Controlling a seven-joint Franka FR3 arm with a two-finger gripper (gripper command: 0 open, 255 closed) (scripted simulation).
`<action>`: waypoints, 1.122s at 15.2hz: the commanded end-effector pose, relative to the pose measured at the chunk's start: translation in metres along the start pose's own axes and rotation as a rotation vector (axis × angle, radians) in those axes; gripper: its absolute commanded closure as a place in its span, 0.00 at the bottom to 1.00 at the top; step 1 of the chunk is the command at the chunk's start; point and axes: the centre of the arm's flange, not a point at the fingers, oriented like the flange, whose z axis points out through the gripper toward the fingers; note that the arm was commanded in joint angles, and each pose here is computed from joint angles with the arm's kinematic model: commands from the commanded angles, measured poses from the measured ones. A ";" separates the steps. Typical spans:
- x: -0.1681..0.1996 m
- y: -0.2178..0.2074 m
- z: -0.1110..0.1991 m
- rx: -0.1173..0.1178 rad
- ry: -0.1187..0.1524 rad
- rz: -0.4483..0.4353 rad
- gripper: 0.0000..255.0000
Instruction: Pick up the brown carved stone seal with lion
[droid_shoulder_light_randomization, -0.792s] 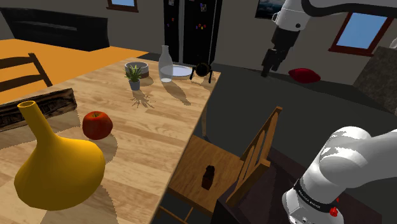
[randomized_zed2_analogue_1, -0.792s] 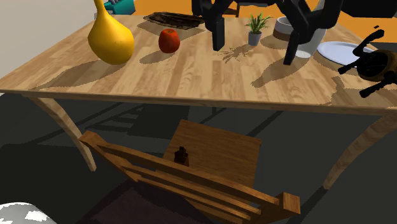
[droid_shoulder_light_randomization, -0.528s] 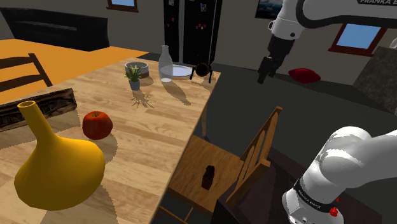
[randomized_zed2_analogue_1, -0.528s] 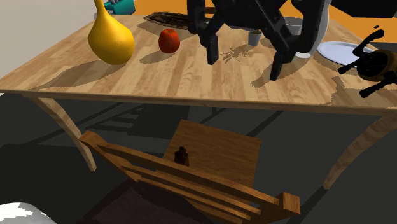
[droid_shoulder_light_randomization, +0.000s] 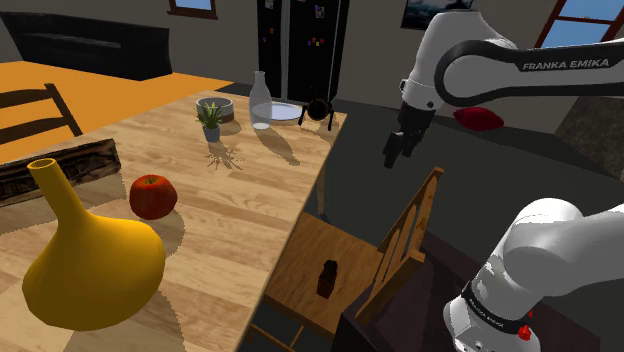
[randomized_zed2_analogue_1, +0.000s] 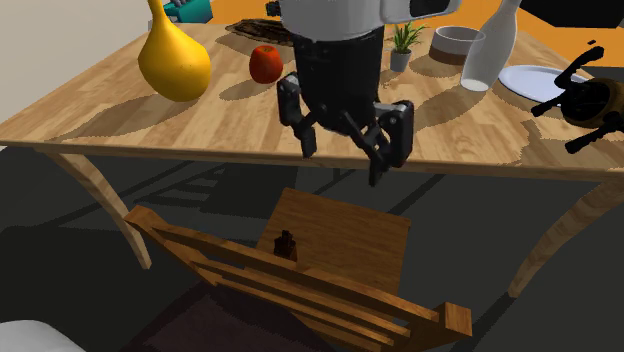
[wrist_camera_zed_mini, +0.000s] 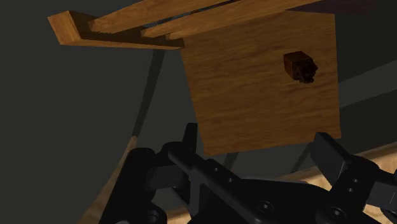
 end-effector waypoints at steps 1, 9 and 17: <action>0.000 -0.014 0.022 0.005 -0.001 0.008 0.00; -0.001 -0.058 0.117 0.024 -0.013 0.037 0.00; -0.001 -0.103 0.211 0.044 -0.026 0.066 0.00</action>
